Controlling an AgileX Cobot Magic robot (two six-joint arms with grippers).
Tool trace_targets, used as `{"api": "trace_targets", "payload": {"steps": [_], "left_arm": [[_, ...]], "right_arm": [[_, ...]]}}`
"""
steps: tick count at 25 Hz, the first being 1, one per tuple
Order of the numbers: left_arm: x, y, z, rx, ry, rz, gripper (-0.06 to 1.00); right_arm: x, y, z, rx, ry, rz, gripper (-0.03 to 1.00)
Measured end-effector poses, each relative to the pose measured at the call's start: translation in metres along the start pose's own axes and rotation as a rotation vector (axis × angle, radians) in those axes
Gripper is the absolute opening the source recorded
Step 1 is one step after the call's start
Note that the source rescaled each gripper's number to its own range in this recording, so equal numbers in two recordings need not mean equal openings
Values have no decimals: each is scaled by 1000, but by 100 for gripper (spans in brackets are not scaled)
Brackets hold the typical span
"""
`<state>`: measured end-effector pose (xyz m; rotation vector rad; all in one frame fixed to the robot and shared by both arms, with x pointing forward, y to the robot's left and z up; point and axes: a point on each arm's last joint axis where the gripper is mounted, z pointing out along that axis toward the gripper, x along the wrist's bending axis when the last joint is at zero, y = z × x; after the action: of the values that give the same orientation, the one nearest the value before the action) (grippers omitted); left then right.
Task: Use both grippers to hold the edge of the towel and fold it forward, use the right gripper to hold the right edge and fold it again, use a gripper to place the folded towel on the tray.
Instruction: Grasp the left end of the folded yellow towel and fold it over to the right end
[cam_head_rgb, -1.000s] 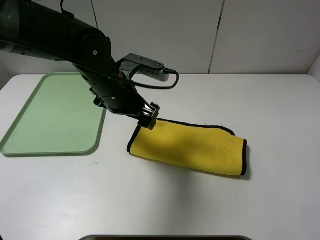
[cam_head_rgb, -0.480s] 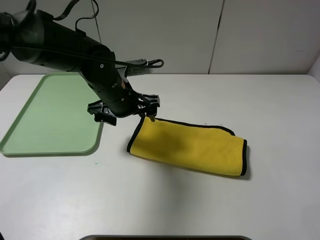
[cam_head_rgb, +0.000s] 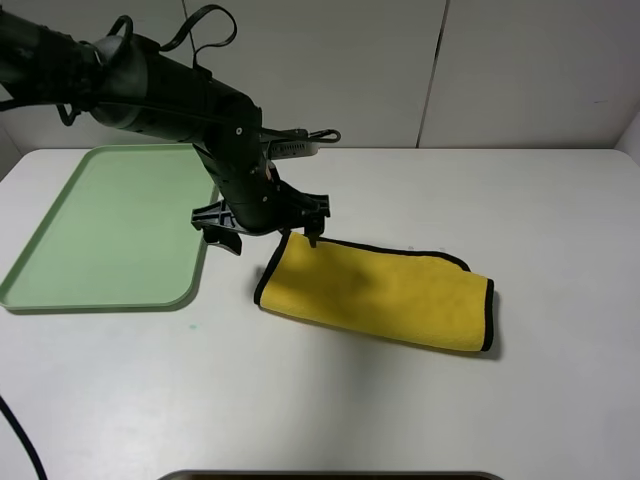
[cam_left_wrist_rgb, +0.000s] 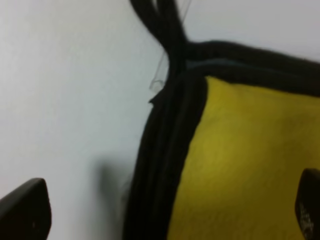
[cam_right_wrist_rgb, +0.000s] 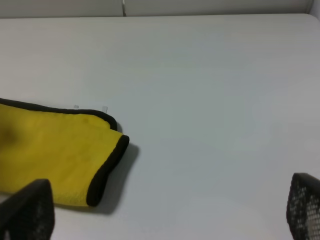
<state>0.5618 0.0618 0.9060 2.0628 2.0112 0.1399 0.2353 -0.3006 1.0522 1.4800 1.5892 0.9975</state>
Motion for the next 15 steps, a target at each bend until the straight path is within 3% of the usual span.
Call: {"api": "trace_targets", "payload": {"steps": [5, 15], "left_arm": [[4, -7, 3, 79, 49, 32, 98], [5, -10, 21, 98, 55, 60, 98]], "right_arm": [[0, 0, 0, 0, 0, 0, 100], [0, 0, 0, 0, 0, 0, 100]]}}
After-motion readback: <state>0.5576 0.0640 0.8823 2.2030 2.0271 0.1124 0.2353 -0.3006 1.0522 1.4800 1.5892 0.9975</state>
